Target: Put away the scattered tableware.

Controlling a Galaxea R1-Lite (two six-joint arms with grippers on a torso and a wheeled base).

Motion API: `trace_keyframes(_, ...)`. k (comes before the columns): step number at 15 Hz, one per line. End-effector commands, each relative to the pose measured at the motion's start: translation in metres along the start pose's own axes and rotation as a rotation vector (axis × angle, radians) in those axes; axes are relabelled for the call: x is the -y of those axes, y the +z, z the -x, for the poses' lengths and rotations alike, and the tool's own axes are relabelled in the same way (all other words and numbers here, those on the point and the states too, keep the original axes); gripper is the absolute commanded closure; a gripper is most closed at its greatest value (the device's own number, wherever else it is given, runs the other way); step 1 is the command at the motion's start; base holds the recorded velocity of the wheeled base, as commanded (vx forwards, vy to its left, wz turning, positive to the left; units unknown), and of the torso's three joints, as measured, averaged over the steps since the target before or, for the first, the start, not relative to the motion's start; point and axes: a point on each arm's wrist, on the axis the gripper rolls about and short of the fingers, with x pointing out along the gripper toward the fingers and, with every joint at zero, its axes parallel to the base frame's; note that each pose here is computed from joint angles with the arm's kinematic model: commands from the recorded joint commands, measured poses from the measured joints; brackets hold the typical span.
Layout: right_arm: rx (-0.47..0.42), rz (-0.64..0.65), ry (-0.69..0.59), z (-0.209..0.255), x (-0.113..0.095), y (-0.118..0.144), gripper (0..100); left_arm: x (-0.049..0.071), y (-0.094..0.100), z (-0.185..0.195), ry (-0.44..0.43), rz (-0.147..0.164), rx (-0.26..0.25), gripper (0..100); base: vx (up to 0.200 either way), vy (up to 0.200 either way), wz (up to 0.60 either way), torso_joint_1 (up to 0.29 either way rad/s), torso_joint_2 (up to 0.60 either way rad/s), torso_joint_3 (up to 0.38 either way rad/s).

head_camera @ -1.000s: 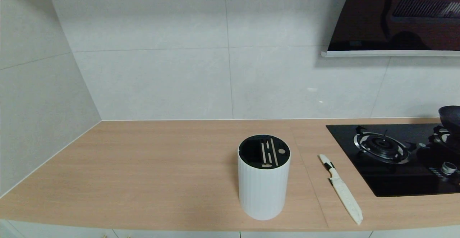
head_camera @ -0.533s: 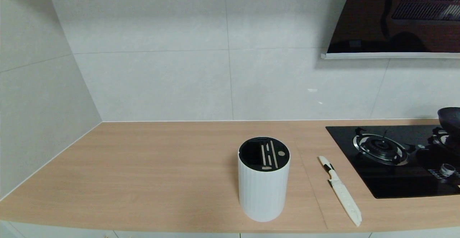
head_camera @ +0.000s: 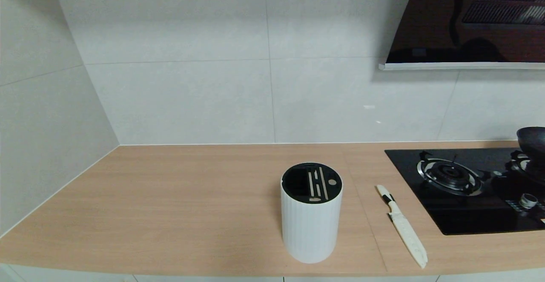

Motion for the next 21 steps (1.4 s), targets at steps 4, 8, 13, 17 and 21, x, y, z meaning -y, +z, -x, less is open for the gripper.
trace_keyframes(4, -0.001, 0.002, -0.001, 0.0, 0.0, 0.0, 0, 0.0, 0.0, 0.0, 0.0, 0.0, 0.0, 0, 0.0, 0.0, 0.0, 0.0, 0.0, 0.0)
trace_keyframes(8, -0.001, 0.017, 0.004, 0.0, 0.0, 0.0, 0, 0.0, 0.0, 0.0, 0.0, 0.0, 0.0, 0, 0.0, 0.0, 0.0, 0.0, 0.0, 0.0)
trace_keyframes(13, 0.118, -0.019, 0.066, 0.01, -0.001, 0.035, 0, 0.0, 0.0, 0.0, 0.0, 0.0, 0.0, 0, 0.0, 0.0, 0.0, 0.0, 0.0, 0.0)
trace_keyframes(17, -0.011, -0.046, 0.237, -0.001, -0.003, 0.062, 0, 0.0, 0.0, 0.0, 0.0, 0.001, 0.0, 0, 0.0, 0.0, 0.0, 0.0, 0.0, 0.0)
trace_keyframes(21, -0.313, -0.044, 0.277, -0.061, -0.005, 0.09, 0, 0.0, 0.0, 0.0, 0.0, -0.002, 0.0, 0, 0.0, 0.0, 0.0, 0.0, 0.0, 0.0)
